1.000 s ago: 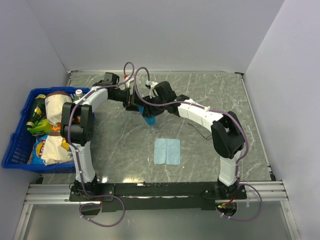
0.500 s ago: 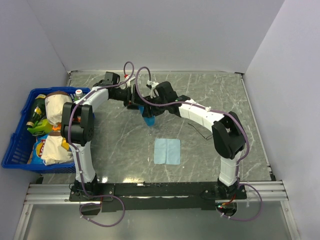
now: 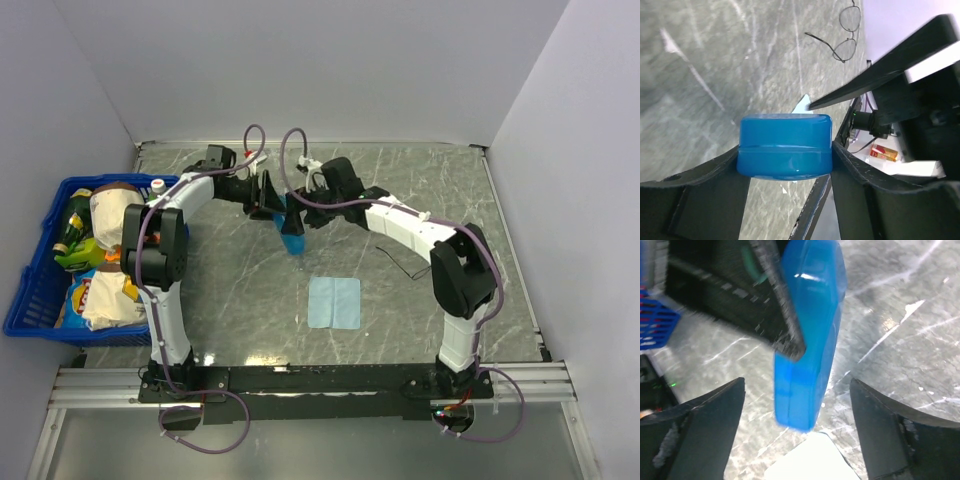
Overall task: Organize the sunglasses
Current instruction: Open the sunglasses case at the center of the board.
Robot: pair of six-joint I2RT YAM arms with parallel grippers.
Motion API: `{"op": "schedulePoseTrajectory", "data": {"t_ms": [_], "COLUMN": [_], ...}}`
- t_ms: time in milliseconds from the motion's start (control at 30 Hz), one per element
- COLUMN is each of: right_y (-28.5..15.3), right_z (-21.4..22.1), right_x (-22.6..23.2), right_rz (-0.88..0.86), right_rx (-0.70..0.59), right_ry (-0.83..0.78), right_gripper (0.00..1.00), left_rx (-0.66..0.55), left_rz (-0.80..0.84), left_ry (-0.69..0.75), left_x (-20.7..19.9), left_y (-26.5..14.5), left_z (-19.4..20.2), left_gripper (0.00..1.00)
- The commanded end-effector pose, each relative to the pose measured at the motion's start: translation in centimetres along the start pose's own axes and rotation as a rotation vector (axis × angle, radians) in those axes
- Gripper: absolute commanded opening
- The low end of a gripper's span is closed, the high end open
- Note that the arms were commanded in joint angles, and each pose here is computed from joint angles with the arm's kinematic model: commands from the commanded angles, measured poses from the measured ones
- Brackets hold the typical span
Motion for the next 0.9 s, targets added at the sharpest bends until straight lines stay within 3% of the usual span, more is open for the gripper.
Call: {"op": "schedulePoseTrajectory", "data": {"t_ms": [0,233,400,867], "right_y": [-4.0,-6.3,-6.8,-2.6], "right_z": [-3.6,-3.2,-1.7,-0.3], "right_x": [2.0,0.5,2.1,1.5], "right_rz": [-0.161,-0.427,-0.578,-0.515], "right_rx": [-0.065,0.024,0.077,0.127], "right_ry": [-0.044,-0.008,-0.011,-0.063], "right_gripper": [0.95,0.95,0.94,0.93], "left_rx": [-0.013,0.023,0.034,0.03], "left_rz": [-0.015,0.031,0.086,0.105], "left_ry": [0.023,0.107,0.143,0.137], "left_x": [0.6,-0.6,-1.6,-1.0], "left_y": [-1.2,-2.0,-2.3,-1.5], "left_z": [-1.0,-0.2,0.5,0.9], "left_gripper": [0.64,0.66,0.68,0.57]}}
Point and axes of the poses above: each gripper's point midway between its finger pads, its own y axis out along the fingers, its own x axis along the line the jaws close on, z = x × y, the point moved 2 cm from there along -y, back along the fingers, and after that the axes turned 13 degrees about y, right-handed, at the moved point
